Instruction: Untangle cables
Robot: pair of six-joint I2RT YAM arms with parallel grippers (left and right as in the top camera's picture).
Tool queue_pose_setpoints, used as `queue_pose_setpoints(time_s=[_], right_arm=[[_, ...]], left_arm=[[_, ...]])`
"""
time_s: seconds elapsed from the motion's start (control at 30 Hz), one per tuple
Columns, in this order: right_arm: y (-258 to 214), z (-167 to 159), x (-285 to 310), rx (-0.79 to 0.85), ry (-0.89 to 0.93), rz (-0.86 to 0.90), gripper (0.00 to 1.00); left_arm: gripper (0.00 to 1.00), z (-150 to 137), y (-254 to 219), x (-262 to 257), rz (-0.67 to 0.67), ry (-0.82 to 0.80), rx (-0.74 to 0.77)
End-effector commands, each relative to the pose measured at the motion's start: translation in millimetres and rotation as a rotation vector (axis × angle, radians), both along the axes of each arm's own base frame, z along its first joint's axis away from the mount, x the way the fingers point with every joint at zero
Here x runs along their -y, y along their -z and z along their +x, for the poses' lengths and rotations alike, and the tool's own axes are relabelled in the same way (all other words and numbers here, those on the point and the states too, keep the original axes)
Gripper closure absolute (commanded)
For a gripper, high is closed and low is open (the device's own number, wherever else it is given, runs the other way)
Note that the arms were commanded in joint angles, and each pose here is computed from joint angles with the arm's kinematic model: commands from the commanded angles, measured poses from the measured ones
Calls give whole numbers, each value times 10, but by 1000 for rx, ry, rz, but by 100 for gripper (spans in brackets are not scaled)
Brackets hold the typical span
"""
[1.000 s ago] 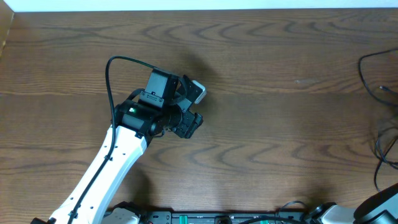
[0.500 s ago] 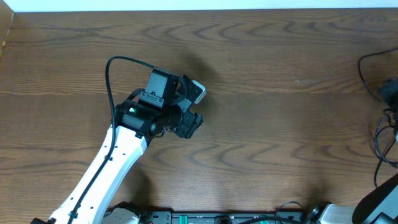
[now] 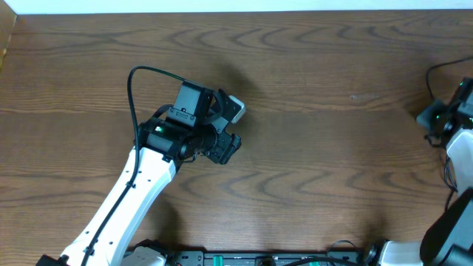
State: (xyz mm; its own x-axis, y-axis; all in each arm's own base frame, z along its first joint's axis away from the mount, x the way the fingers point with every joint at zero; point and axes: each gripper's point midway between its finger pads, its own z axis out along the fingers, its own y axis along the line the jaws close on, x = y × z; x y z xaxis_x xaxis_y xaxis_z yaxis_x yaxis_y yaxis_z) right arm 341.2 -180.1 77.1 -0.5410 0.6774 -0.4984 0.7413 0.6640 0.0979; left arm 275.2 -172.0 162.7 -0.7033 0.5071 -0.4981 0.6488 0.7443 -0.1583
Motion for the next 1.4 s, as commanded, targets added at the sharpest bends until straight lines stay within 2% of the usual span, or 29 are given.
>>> queue_pose_setpoints(time_s=[0.0,0.17,0.33,0.53,0.7,0.97,1.13,1.23,1.37], right_arm=[[211,-298,211,-131,212,-63,98],[494,-565,176,-186,482,12,99],[486,-810,293,-160,768,-42,98],[300,-935,689,-90,889,-209,98],[188,-1038,1060,-5,991,-268,99],[94,-1304,1579,-26,967,-319,99],[196,-1395,1722,24,978,-201,99],[263,-1279,1734,94,938,-89,99],[267,-839,1628,208,728,61,99]], left_arm=[[34,-15,22,15,-7,10,-14],[34,-16,23,14,-7,10,-15],[34,-42,37,3,-1,10,-27],[34,-44,38,2,-1,10,-28],[34,-43,37,3,-1,10,-28],[34,-44,38,2,-1,10,-28],[34,-45,38,3,-2,9,-29],[34,-44,37,3,-2,10,-28],[34,-43,37,4,-2,10,-28]])
